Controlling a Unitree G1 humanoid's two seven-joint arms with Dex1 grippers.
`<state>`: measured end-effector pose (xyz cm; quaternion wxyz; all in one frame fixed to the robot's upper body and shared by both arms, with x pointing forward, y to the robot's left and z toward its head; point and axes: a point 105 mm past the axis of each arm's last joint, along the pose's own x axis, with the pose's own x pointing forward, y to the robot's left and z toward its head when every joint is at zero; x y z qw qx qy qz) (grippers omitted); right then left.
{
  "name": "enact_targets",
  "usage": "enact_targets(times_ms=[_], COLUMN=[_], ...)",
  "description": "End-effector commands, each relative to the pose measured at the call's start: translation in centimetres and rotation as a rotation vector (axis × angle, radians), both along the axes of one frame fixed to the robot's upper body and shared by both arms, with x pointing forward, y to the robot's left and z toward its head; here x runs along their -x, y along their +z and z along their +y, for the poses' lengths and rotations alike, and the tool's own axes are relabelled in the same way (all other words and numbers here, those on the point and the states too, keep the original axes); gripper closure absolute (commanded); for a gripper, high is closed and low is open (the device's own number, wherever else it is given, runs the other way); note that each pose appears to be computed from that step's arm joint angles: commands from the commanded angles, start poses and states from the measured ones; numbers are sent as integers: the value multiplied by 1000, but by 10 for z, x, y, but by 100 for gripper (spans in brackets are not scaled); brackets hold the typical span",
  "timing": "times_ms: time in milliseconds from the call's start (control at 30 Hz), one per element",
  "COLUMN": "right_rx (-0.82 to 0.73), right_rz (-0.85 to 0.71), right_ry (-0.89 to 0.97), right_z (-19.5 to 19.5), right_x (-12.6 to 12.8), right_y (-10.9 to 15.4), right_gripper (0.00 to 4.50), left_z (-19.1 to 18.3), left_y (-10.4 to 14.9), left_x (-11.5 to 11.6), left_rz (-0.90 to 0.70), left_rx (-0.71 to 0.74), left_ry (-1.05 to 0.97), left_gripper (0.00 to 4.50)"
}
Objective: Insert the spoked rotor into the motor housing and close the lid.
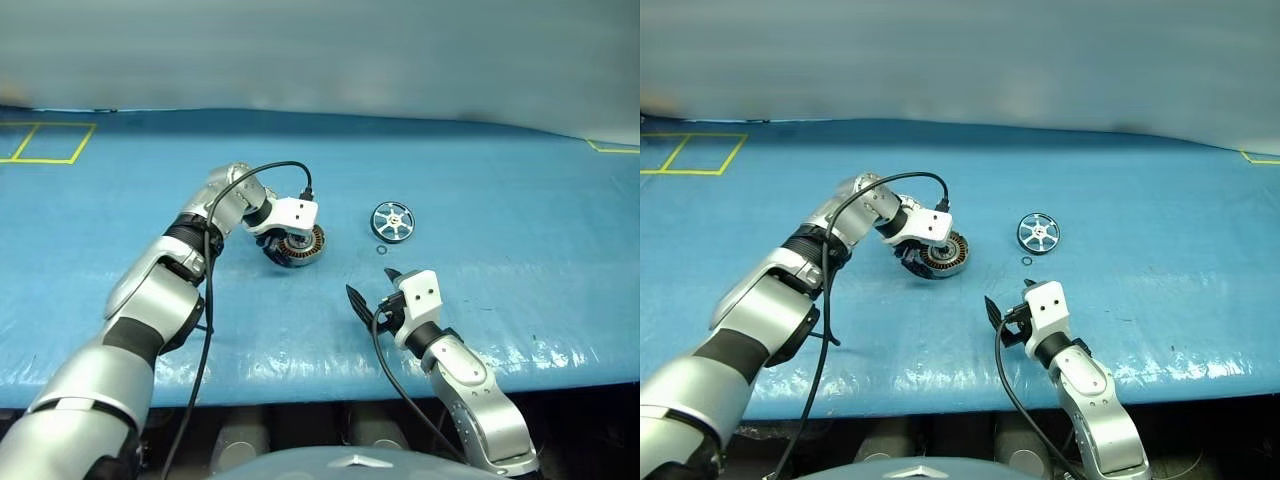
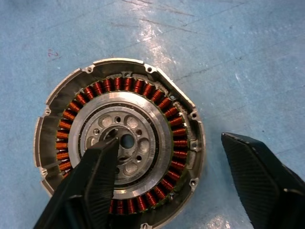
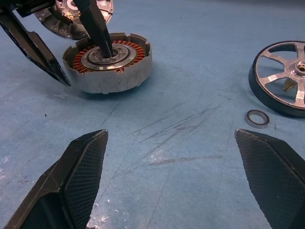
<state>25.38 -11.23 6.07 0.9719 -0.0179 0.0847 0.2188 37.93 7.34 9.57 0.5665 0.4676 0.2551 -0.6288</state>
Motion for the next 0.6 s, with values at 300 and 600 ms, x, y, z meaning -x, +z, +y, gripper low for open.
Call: enact_targets(times_ms=[300, 600], right_rx=[-19, -17], right_rz=[-45, -40], right_ry=[-23, -9], right_z=[-3, -1], right_x=[-1, -2], right_y=[10, 10], right_gripper=[0, 0], left_z=[-2, 9], left_y=[-6, 6], left_x=[-2, 11], left_rz=[-35, -75], left_rx=[-48, -24], left_ry=[-26, -229], left_gripper=[261, 261])
